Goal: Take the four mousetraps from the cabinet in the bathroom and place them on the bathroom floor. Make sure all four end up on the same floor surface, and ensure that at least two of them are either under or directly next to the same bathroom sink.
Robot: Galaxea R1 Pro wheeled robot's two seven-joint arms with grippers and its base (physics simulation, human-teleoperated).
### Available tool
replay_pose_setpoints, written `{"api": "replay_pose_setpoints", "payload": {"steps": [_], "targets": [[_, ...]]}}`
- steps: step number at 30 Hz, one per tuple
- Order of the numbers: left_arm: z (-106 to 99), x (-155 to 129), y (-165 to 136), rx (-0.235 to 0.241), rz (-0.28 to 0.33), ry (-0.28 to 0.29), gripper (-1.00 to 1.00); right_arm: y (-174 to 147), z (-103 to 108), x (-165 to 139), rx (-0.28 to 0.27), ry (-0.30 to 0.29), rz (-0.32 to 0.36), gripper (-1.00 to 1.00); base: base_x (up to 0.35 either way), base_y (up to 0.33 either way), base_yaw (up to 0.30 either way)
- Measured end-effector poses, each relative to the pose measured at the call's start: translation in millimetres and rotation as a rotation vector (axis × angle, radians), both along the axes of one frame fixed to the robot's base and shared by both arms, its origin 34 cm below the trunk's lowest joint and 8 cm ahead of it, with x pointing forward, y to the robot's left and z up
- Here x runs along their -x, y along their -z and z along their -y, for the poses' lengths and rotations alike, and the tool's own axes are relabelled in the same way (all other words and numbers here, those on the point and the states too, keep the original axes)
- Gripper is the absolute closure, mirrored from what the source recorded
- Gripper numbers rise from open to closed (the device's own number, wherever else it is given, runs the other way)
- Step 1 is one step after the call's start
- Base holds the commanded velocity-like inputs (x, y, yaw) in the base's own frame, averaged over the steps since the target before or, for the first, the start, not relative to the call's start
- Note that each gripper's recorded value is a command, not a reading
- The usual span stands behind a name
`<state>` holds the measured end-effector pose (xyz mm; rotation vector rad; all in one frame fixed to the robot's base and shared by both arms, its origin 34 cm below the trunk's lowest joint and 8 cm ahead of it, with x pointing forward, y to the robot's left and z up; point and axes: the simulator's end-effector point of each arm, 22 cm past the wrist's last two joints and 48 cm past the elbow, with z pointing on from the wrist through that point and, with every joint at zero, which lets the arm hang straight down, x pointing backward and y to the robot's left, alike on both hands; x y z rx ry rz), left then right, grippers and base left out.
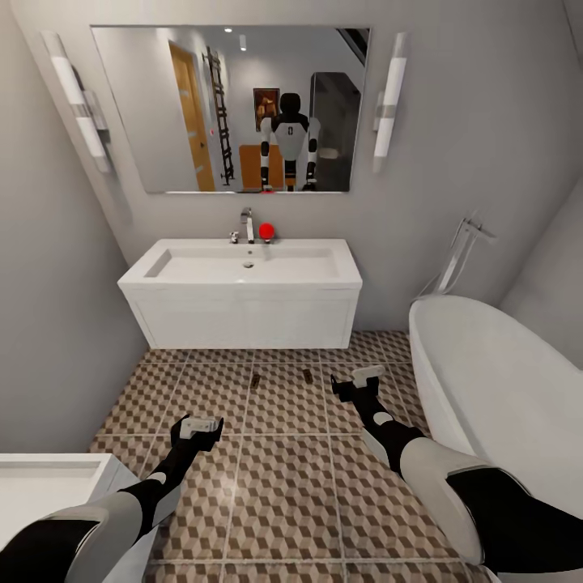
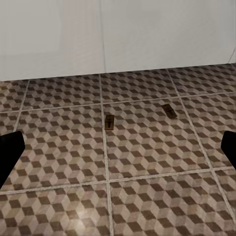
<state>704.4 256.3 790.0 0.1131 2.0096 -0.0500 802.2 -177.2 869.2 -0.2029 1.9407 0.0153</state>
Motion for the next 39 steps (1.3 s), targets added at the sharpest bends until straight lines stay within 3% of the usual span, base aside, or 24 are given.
{"api": "replay_pose_setpoints", "payload": {"steps": [39], "targets": [[0.0, 5.5, -8.4, 0.0, -0.001, 0.0, -1.0, -8.4, -0.2, 5.4, 0.0, 0.0, -0.001, -1.0, 0.0, 0.0, 0.0]]}}
